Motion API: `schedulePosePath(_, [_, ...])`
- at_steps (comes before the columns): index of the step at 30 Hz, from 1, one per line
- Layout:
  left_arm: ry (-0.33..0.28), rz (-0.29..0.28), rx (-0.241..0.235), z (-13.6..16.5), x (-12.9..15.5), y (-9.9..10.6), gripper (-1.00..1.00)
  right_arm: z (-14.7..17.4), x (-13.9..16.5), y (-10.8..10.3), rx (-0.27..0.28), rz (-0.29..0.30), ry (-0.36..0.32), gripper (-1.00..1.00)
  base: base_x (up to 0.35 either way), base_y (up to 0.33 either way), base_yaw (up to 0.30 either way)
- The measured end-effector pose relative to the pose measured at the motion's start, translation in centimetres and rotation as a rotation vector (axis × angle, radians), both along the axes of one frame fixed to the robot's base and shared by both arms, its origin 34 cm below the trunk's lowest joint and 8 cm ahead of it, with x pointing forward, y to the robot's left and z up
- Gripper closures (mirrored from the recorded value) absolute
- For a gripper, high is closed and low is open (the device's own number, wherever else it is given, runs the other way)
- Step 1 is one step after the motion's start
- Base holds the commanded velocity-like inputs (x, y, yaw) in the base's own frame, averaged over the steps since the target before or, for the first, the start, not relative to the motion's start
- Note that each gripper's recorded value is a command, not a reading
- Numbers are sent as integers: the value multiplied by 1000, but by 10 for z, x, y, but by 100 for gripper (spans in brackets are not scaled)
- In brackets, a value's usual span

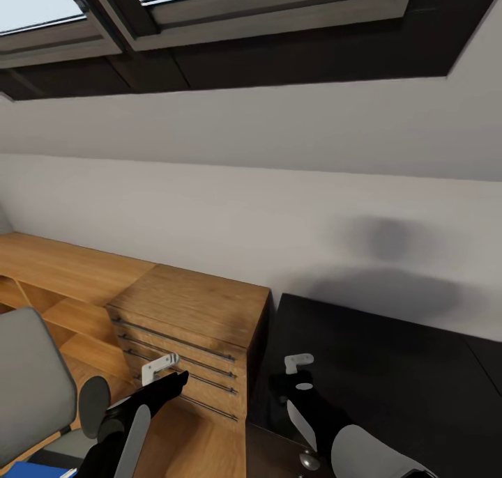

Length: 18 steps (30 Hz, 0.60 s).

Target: In the bedroom, organize the workspace by keeping the computer under the desk, ensuring the monitor is on the desk, placing the keyboard on the desk next to the monitor, placing the mouse on the desk next to the keyboard, moving the folder from the swivel chair onto the desk next to the mouse, stacking the notebook on top of the folder with the pen on top of the notebook, and positioning the swivel chair next to the desk.

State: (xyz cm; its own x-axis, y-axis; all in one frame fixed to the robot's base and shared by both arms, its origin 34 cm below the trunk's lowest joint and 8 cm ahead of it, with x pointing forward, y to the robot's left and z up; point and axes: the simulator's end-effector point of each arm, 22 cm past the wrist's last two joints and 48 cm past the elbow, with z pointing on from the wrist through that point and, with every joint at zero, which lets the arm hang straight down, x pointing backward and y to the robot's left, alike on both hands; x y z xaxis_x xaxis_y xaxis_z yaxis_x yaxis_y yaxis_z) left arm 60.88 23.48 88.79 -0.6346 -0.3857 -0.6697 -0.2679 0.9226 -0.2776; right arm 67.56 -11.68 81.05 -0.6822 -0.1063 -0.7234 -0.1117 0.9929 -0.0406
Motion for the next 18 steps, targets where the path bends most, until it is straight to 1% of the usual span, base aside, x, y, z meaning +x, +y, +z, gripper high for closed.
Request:
schedulePosePath(6, [0, 1, -1, 5, -2, 0, -100, 10, 2, 3, 7, 3, -17, -100, 0, 0, 0])
schedulePosePath(18, [1, 1, -3, 15, -6, 0, -100, 23, 0, 5, 12, 5, -30, -100, 0, 0, 0])
